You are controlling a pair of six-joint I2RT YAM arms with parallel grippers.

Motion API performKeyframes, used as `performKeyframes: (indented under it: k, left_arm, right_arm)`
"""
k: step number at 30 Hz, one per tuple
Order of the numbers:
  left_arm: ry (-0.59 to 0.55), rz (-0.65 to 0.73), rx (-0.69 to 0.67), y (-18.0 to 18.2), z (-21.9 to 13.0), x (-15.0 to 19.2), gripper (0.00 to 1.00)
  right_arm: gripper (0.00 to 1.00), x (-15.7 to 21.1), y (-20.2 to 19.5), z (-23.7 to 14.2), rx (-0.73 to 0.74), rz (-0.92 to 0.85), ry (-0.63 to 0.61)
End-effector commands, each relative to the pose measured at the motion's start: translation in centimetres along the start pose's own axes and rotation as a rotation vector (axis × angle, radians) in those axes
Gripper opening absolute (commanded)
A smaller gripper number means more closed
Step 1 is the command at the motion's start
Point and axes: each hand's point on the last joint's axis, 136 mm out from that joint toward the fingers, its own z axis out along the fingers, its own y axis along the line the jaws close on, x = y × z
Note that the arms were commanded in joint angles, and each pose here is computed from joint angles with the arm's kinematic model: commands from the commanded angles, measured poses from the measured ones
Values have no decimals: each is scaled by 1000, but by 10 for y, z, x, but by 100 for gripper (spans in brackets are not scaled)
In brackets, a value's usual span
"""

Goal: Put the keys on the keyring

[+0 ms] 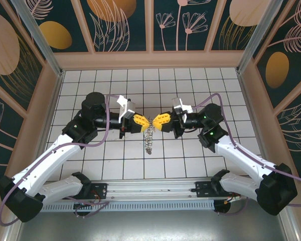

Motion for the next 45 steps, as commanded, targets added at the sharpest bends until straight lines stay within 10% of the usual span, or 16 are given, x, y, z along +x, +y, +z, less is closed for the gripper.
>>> performKeyframes:
  k: [1, 45]
  left_arm:
    - [-42, 71, 19, -6, -2, -20, 0]
    - [-23, 49, -6, 2, 0, -18, 0]
  right_arm:
    - [0, -8, 4, 4, -23, -25, -19]
    - [0, -12, 3, 13, -29, -62, -2]
